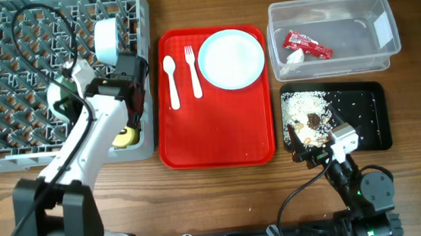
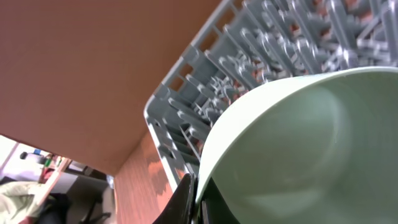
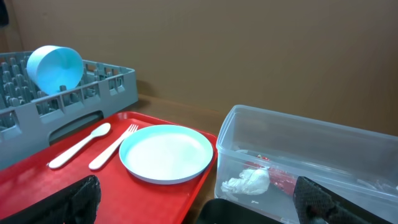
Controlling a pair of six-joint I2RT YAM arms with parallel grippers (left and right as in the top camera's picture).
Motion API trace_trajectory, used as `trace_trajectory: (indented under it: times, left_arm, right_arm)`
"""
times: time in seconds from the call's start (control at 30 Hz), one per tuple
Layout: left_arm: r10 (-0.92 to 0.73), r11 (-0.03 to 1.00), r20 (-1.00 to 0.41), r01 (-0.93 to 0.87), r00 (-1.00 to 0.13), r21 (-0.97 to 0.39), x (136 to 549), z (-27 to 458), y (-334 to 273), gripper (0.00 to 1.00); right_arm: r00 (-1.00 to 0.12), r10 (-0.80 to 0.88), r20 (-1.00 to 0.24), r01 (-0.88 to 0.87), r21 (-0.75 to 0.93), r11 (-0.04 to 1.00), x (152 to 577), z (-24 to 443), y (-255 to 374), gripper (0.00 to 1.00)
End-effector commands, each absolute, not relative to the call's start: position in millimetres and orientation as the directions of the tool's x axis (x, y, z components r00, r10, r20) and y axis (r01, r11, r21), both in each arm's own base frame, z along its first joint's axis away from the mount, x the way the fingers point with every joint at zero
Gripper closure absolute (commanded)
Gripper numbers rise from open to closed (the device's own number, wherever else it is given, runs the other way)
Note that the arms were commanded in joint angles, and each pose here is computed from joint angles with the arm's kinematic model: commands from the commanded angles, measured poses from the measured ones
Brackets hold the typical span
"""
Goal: Sort waste into correct bins and load items into the dishwasher rack
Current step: 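Set the mint-green bowl upright in the rack and release it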
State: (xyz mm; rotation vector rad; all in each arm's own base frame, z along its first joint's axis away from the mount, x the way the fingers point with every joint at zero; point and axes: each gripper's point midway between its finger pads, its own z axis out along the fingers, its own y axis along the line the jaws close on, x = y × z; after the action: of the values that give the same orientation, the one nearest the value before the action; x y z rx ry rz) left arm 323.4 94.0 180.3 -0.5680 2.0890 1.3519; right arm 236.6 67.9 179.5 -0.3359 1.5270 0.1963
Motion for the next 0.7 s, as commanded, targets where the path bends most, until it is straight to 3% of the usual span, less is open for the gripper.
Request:
trace_trajectory:
  times: [0.0, 0.27, 0.43, 0.67]
  left_arm:
    - [-0.051, 0.405, -0.641, -0.603, -0.766, 0.687, 323, 160, 91, 0.96]
    - [-0.006, 0.425, -0.621, -0.564, -0.783, 0.707, 324, 161, 77, 0.96]
    - [0.025, 0.351, -0.629, -0.582, -0.777, 0.734, 322, 174, 90, 0.96]
    - [0.024, 0.33, -0.632, -0.591, -0.775, 0.736, 321, 177, 95, 0.96]
  right_arm:
    - [0.045, -0.069, -0.997, -0.341, -0.081, 0.937, 236, 180, 69, 0.0]
    - [0.045, -0.069, -0.997, -0.341, -0.08, 0.937, 236, 180, 69, 0.0]
    - [0.045, -0.069, -0.997, -0.341, -0.08, 0.937, 236, 180, 69, 0.0]
    - [0.045, -0.069, -0.997, -0.341, -0.08, 0.937, 236, 180, 69, 0.0]
